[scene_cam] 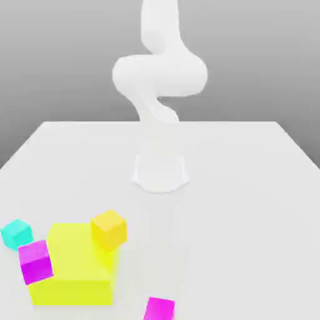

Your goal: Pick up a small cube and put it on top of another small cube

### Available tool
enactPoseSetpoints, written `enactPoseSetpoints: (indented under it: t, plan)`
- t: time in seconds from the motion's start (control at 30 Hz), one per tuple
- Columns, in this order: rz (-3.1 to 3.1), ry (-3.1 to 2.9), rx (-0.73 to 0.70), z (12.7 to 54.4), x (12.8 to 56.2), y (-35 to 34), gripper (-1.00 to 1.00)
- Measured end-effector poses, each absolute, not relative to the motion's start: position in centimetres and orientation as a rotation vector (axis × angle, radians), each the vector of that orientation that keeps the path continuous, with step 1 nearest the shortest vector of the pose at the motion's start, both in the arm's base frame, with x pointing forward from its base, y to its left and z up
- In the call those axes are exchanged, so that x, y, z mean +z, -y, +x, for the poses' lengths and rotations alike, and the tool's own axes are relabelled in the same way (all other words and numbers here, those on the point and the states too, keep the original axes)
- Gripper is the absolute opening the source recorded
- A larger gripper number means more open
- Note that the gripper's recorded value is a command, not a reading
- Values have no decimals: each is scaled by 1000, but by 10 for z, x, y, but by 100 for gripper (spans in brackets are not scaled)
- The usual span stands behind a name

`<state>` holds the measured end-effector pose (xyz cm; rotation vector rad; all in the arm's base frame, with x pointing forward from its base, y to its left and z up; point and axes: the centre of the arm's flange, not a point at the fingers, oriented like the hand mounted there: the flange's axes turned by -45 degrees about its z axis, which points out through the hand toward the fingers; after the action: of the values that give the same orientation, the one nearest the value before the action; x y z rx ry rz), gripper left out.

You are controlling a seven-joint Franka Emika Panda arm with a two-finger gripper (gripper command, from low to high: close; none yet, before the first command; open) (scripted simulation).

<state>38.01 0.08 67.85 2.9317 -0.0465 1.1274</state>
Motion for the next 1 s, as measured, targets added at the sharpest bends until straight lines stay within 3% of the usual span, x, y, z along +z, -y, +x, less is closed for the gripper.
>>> enactPoseSetpoints:
  t: [0.23,0.5,0.9,1.0]
  plan:
    - [3010,116,847,459,572,0,0]
    - [3074,189,529,512,434,2,0]
    - [3125,297,45,512,213,1,0]
    - [3127,306,6,510,168,1,0]
